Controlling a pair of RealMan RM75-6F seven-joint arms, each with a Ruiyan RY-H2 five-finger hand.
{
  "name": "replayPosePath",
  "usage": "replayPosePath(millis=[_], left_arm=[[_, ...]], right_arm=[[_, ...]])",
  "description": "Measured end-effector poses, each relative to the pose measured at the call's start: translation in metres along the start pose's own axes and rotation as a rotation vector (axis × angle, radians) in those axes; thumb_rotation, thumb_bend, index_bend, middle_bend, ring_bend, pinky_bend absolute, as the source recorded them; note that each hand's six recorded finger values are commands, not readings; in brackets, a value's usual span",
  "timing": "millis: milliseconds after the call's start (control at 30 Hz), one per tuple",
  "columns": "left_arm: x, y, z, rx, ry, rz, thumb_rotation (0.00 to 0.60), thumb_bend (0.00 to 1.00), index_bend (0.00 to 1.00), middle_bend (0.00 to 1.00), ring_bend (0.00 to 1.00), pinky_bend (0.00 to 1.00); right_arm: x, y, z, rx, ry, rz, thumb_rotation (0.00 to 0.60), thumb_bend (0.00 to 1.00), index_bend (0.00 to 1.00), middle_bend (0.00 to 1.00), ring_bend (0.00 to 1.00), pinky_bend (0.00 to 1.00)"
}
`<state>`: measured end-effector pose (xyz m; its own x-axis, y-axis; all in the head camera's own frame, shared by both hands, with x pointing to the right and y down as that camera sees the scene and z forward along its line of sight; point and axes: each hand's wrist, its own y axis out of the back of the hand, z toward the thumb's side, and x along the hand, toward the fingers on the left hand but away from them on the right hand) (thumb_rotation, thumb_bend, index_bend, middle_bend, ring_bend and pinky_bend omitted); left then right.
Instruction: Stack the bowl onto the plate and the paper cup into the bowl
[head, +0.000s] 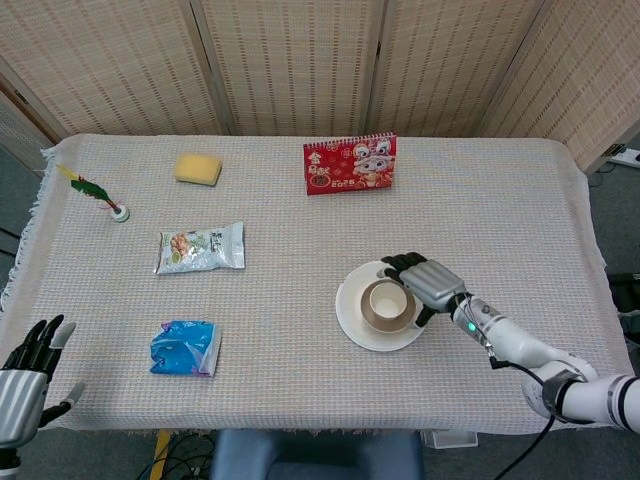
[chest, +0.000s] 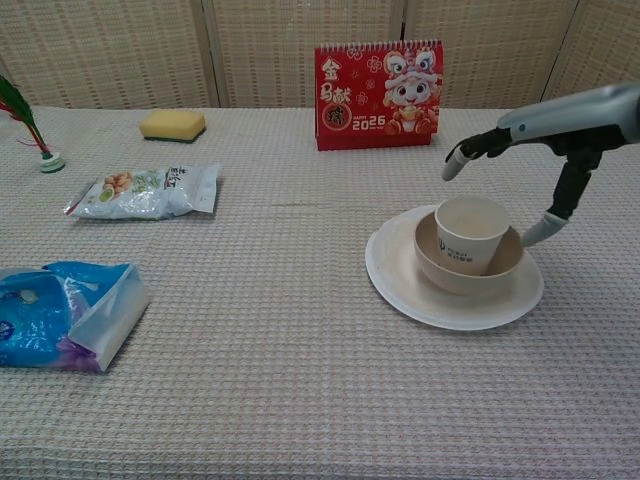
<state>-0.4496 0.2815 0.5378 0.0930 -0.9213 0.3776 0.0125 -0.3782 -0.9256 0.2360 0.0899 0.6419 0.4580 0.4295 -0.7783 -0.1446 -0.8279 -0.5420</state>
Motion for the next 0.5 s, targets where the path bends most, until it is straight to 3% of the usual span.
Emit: replayPosePath(millis=[300, 500], left_arm=[[0.000, 0.000, 0.003, 0.006, -0.004, 0.003, 0.600, 0.28, 0.00, 0.07, 0.01, 0.29], [0.000, 0.001, 0.004, 0.001, -0.011, 0.004, 0.600, 0.28, 0.00, 0.07, 0.01, 0.28]], right_arm=[[0.041, 0.029, -0.006, -0.041, 0.000, -0.105, 0.600, 0.09, 0.11, 0.00, 0.00, 0.00], [0.075, 0.031, -0.007, -0.060, 0.052, -0.219, 0.600, 0.09, 0.11, 0.00, 0.00, 0.00]])
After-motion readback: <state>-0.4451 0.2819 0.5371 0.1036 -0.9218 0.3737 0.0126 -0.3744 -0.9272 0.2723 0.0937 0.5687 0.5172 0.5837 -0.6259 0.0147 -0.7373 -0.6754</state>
